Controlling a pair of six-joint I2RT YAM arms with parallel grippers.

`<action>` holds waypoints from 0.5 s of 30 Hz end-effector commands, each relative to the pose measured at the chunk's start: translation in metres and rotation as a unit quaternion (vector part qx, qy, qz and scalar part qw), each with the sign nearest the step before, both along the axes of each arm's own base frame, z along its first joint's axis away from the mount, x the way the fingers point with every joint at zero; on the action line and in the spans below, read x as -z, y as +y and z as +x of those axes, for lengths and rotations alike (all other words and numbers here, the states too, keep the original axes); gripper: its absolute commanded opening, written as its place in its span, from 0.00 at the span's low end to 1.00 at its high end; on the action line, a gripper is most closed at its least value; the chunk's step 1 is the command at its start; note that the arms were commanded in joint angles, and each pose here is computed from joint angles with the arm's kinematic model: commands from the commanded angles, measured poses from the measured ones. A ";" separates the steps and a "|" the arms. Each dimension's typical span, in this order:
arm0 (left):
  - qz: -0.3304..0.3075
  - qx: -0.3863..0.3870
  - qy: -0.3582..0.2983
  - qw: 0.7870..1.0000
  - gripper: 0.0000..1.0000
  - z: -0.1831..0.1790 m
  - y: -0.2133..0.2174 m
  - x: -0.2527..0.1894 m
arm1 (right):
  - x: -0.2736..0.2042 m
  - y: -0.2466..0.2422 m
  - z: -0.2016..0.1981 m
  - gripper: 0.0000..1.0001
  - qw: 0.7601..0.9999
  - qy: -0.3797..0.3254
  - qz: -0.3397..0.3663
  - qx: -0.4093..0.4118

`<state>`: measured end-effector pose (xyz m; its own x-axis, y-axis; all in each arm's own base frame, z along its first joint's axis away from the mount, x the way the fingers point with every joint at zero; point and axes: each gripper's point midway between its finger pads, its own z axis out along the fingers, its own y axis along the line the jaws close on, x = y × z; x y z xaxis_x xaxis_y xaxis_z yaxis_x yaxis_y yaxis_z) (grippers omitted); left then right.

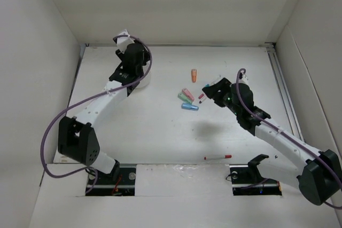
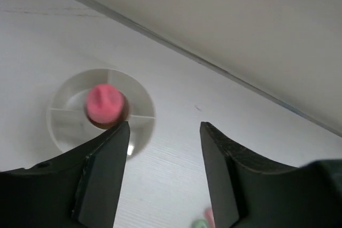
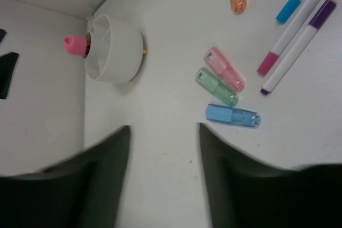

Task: Sort the stationery into containers
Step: Place the stationery in the storage box, then pick up the stationery from the center of the board.

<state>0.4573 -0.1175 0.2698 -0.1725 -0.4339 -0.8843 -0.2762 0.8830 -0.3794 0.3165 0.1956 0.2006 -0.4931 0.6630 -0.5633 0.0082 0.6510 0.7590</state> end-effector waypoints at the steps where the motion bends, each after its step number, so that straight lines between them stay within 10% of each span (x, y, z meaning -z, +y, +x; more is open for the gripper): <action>1: -0.028 0.085 -0.050 0.995 0.50 -0.023 -0.050 -0.023 | -0.025 -0.015 0.010 0.43 0.998 -0.045 0.011 0.044; 2: -0.028 0.103 -0.043 0.993 0.49 -0.026 -0.063 -0.015 | -0.025 -0.017 0.011 0.20 0.998 -0.044 0.014 0.052; 4: -0.034 0.156 -0.018 0.987 0.45 -0.036 -0.099 0.010 | -0.022 -0.025 0.012 0.08 0.997 -0.039 0.008 0.066; 15: 0.026 0.236 0.097 0.966 0.38 0.023 -0.206 0.104 | -0.013 -0.043 0.020 0.17 0.994 -0.025 -0.001 0.109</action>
<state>0.4647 -0.3039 0.1216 -0.5554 -0.2213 -0.8016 0.0405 0.9556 -0.2919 0.3303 0.1635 0.2106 -0.3572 0.7285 -0.5845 0.0884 0.6494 0.7553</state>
